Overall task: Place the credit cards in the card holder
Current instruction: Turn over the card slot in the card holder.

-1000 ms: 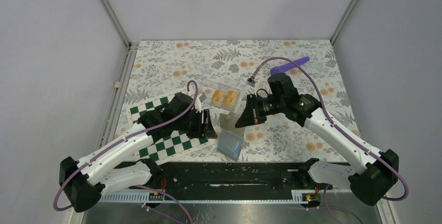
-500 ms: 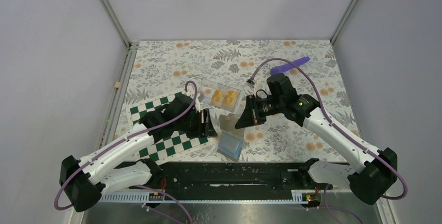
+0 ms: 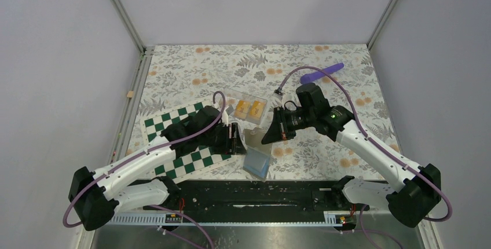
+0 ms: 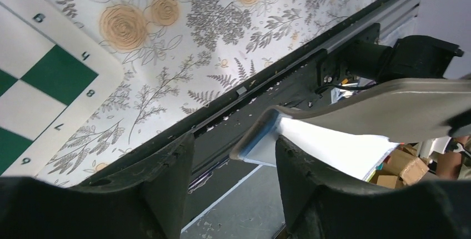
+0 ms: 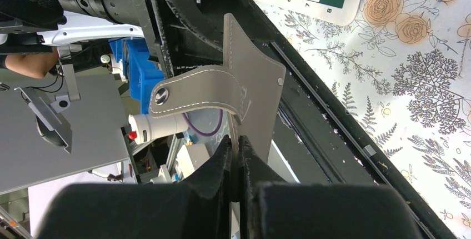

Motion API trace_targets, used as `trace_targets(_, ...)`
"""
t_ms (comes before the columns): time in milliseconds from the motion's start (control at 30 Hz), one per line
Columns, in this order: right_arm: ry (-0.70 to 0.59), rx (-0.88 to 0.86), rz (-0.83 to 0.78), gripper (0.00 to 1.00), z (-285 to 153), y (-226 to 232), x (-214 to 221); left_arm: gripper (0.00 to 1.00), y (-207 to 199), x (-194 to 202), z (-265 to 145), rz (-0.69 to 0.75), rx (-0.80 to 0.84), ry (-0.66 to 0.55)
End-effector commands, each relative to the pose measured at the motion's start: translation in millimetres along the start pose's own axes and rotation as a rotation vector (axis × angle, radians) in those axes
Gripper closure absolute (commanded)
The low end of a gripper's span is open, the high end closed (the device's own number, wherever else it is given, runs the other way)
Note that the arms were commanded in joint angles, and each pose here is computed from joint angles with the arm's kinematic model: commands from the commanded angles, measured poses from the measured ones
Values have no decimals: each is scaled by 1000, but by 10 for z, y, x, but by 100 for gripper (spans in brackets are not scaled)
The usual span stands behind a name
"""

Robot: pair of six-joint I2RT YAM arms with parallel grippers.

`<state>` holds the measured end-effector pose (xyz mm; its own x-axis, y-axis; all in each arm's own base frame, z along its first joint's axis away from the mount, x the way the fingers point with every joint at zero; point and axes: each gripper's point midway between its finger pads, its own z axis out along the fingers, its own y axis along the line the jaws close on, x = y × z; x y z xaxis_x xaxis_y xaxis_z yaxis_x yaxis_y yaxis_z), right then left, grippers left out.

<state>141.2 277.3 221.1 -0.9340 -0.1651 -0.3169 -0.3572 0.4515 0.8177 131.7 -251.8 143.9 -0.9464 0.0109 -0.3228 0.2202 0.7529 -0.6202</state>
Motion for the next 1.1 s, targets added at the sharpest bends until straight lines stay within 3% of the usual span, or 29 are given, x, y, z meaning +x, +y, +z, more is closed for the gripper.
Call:
trace_targets(0,-5,-48,-19,100,-30,103,-29,45,-390,-172,-100,63,155,-66)
trace_targets(233,-2,-48,-17,100,-28,97,-13,46,-484,-244,-231,77,206,-139)
trace_targets(433,-5,-62,-13,100,-40,131,-18,44,-12,-182,-178,15,-16,-147)
trace_targets(533,1,-63,-6,100,-32,122,1,44,67,-116,-106,0,-44,-111)
trace_targets(733,4,-59,0,100,-23,92,20,45,-56,-87,-24,36,-14,-68)
trace_targets(1067,1,-55,1,100,-22,87,16,46,-347,-117,-112,75,134,-111)
